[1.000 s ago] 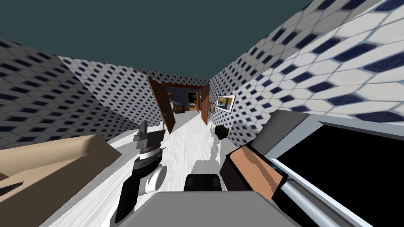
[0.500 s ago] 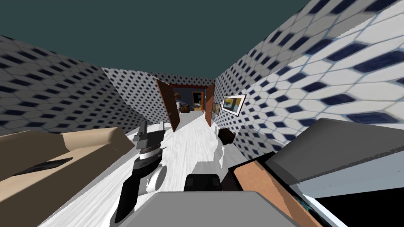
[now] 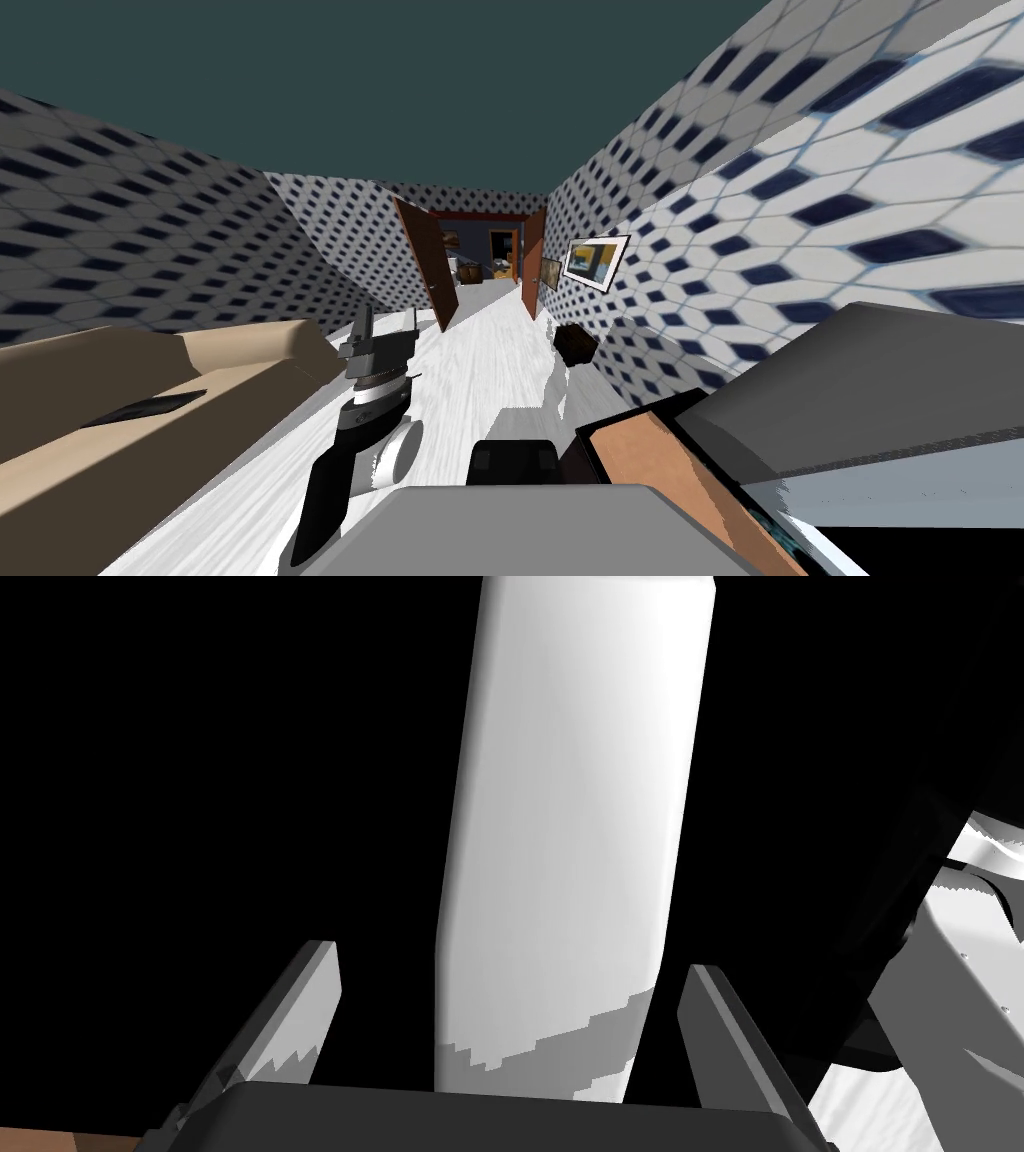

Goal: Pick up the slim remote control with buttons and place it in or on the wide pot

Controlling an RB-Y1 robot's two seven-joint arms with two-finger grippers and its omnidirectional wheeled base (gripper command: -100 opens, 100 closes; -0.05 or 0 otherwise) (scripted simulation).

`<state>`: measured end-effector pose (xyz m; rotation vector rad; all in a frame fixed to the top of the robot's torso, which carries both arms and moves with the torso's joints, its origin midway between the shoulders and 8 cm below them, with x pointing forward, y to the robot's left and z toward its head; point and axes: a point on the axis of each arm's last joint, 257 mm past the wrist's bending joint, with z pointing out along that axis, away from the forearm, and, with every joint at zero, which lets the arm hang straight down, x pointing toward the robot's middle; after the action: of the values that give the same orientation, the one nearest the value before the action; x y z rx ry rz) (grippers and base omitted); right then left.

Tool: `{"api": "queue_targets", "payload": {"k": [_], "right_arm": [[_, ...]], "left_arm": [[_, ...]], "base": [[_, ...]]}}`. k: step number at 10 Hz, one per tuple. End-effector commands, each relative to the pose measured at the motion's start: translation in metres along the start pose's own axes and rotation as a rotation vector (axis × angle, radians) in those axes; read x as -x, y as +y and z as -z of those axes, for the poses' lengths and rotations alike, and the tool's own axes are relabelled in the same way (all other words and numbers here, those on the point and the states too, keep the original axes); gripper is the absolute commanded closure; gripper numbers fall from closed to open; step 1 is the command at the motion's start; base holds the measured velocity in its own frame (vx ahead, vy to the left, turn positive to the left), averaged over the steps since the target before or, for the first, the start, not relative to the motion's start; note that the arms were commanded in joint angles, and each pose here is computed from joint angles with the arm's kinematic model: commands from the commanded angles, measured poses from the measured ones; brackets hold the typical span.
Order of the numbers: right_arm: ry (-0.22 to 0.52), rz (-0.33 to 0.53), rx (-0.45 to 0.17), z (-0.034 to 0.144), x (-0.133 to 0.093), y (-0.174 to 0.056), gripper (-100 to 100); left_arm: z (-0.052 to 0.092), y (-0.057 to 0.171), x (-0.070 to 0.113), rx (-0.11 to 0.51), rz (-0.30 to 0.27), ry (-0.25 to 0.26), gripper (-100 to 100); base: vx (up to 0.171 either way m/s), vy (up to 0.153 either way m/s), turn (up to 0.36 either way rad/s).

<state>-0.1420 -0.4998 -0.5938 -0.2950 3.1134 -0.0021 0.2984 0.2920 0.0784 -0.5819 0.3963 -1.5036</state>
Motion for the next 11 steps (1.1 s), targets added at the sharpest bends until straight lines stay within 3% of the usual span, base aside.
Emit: {"api": "queue_targets", "payload": {"k": [1, 2, 3, 7, 8, 9, 11], "right_arm": [[-0.004, -0.008, -0.003, -0.010, 0.006, 0.010, -100], [-0.002, -0.009, -0.003, -0.007, 0.002, 0.006, -100], [-0.002, -0.007, -0.003, -0.008, 0.002, 0.006, 100], [-0.003, -0.008, 0.002, -0.008, 0.002, 0.009, 100], [-0.003, -0.008, 0.002, -0.008, 0.002, 0.008, 0], [-0.001, -0.002, -0.002, -0.002, 0.001, 0.001, 100], [0.004, 0.006, -0.001, 0.008, -0.004, -0.010, 100]], "left_arm": [[0.000, 0.000, 0.000, 0.000, 0.000, 0.000, 0], [0.000, 0.000, 0.000, 0.000, 0.000, 0.000, 0], [0.000, 0.000, 0.000, 0.000, 0.000, 0.000, 0], [0.000, 0.000, 0.000, 0.000, 0.000, 0.000, 0], [0.000, 0.000, 0.000, 0.000, 0.000, 0.000, 0], [0.000, 0.000, 0.000, 0.000, 0.000, 0.000, 0], [0.000, 0.000, 0.000, 0.000, 0.000, 0.000, 0]], "base": [[-0.046, -0.043, 0.122], [-0.014, -0.012, 0.046], [0.000, 0.000, 0.000], [0.000, 0.000, 0.000], [0.000, 0.000, 0.000], [0.015, 0.014, -0.068], [0.031, 0.031, -0.085]]}}
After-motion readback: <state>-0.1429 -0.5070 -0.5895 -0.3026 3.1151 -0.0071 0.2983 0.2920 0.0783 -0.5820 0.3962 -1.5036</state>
